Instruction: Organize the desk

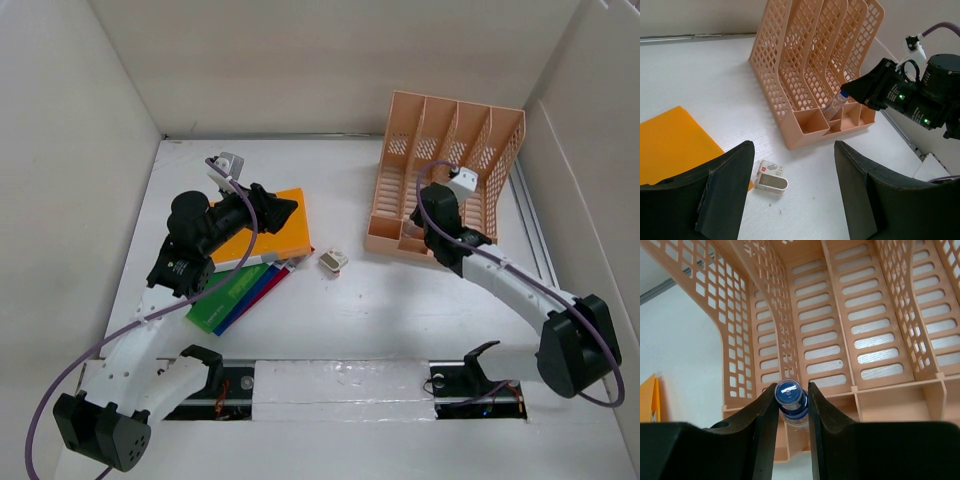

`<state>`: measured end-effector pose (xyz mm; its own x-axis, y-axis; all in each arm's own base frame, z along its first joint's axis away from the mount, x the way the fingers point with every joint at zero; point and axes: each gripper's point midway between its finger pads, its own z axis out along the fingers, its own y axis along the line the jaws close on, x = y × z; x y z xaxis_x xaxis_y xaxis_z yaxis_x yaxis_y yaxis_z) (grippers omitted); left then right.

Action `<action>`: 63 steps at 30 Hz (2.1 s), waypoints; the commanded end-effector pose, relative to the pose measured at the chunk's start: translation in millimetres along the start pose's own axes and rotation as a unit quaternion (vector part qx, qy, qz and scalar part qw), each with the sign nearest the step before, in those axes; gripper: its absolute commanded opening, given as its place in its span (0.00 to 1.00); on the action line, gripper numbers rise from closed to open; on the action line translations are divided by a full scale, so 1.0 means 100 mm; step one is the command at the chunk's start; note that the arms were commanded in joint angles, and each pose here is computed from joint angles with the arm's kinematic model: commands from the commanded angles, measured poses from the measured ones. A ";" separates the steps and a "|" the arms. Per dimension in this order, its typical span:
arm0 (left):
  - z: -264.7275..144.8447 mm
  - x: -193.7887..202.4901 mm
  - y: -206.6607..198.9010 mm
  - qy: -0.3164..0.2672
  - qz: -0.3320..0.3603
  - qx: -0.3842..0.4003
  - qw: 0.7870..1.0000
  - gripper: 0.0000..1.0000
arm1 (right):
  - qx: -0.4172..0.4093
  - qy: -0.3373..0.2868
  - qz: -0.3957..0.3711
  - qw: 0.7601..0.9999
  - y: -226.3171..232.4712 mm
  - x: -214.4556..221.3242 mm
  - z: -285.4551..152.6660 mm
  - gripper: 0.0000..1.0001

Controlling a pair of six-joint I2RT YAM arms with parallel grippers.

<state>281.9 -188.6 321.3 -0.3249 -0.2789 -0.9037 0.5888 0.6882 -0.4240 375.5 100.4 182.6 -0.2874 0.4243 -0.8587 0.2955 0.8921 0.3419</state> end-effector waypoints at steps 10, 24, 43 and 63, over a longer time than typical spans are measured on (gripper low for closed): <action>-0.03 -0.14 -0.08 -0.026 0.014 0.014 0.999 0.60 | 0.032 0.030 -0.077 0.996 0.13 0.15 -0.03 0.00; -0.05 -0.15 -0.08 -0.029 0.017 0.013 0.999 0.60 | 0.024 0.088 -0.115 0.989 0.23 0.58 0.14 0.00; -0.07 -0.17 -0.11 -0.034 0.016 0.018 0.999 0.60 | 0.075 0.073 -0.164 0.981 0.15 0.86 -0.08 0.00; -0.01 -0.10 -0.07 -0.021 0.008 0.018 1.000 0.60 | 0.128 -0.043 -0.034 0.990 -0.20 0.00 -0.23 0.00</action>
<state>278.4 -188.1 325.9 -0.3131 -0.2827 -0.9067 0.5979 0.6830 -0.4195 364.0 104.1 185.9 -0.2376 0.3424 -0.9090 0.4534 0.8667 0.2079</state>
